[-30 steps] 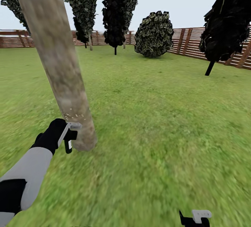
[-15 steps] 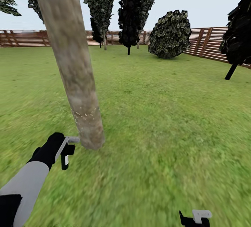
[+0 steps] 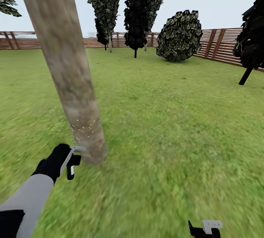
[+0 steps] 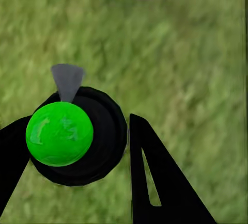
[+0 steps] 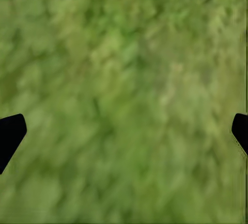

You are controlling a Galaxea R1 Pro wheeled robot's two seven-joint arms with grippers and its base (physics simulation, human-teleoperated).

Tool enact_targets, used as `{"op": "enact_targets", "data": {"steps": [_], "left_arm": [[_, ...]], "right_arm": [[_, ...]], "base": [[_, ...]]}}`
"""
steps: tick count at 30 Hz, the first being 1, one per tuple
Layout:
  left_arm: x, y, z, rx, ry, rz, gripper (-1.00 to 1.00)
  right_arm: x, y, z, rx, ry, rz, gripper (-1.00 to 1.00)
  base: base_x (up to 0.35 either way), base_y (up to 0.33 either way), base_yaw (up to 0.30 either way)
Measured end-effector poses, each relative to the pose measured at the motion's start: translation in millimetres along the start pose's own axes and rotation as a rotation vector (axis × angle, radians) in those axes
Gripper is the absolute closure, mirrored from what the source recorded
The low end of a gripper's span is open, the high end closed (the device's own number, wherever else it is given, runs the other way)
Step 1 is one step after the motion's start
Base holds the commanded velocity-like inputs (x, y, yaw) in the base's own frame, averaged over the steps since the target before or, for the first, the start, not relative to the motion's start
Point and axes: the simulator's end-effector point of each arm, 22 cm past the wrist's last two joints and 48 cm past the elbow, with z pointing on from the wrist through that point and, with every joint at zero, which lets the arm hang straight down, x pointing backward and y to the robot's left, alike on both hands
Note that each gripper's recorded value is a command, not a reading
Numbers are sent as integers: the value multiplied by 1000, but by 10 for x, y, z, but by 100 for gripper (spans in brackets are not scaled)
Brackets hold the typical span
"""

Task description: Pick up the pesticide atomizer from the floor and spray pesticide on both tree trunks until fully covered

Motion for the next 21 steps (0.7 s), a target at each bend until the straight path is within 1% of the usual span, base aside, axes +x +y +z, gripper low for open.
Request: {"op": "enact_targets", "data": {"steps": [1,3,5,8,9,10,12,14,16,19,21], "left_arm": [[25,-8,33,-1,-10,4,100],[103,-10,81,-2,-8,6,100],[365,-35,196,2,19,9,100],[396,-22,231,-1,3,9,100],[403,23,238,-4,-1,-6,100],[402,62,240,0,-5,-34,100],[409,108,247,-2,-6,-55,100],[427,186,258,-10,-3,-65,100],[434,192,269,-12,-2,-67,100],[463,320,281,-87,6,-67,100],[484,298,296,-84,12,-73,100]], "right_arm": [[2,-8,0,2,0,0,-100],[3,-13,-1,2,1,-1,-100],[4,-18,0,0,1,-2,-100],[-1,-14,1,-2,0,-3,-100],[1,-14,-1,-2,0,-3,-100],[1,-16,-1,-2,0,-3,-100],[5,-17,0,-1,1,-2,-100],[12,-22,1,1,3,-2,-100],[22,-23,2,1,5,-3,-100],[38,-20,5,1,8,-3,-100],[50,-21,5,1,11,-4,-100]], "base": [[11,-273,0],[5,-275,0],[1,-278,0],[55,-277,0],[134,-275,0],[145,-275,16],[158,-273,103],[165,-271,163],[172,-260,174],[100,-120,178],[13,-13,179]]}}
